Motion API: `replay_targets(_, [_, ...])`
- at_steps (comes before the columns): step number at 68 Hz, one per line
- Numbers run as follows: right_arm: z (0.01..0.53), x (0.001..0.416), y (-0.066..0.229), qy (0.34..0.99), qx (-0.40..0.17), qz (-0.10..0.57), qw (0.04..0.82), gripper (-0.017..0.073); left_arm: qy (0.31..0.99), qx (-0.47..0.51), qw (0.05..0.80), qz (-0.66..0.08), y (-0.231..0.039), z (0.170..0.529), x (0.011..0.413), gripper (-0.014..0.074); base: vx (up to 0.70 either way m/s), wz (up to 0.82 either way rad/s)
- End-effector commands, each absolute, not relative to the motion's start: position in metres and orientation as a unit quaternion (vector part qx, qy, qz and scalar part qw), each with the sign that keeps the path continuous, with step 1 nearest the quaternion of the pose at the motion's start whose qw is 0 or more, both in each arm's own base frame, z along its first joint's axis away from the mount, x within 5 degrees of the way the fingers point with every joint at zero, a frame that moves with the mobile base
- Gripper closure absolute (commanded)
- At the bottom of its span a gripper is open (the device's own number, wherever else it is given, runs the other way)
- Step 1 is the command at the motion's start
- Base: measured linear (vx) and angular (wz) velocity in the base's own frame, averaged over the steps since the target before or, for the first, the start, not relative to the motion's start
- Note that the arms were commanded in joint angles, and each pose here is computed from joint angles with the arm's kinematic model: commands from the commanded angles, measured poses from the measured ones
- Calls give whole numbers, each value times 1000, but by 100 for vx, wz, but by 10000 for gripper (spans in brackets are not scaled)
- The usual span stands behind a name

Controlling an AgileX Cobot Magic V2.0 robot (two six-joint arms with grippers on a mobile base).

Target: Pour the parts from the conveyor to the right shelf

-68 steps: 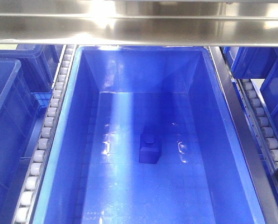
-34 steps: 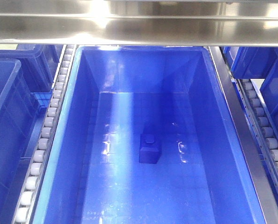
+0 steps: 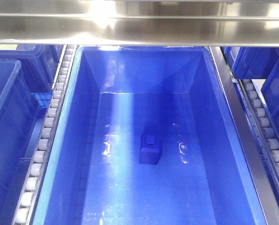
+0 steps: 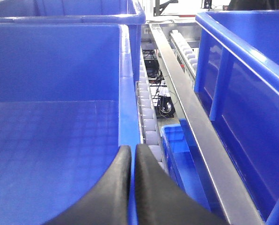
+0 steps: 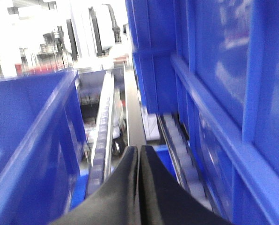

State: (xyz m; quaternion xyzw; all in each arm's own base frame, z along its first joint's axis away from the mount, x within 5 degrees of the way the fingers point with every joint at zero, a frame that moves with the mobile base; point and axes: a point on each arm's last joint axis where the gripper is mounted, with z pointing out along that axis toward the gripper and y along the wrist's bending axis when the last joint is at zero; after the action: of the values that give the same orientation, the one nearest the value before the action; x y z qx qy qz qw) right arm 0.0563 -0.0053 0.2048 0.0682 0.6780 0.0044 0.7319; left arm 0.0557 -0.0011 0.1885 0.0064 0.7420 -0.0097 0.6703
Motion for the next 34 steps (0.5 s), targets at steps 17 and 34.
replay_targets(17, [209,55,-6,650,44,-31,758,568,710,6,704,-16,-2,201,55,600,0,0])
replay_targets(34, [209,55,-6,650,43,-32,758,568,710,6,704,-16,-2,201,55,600,0,0])
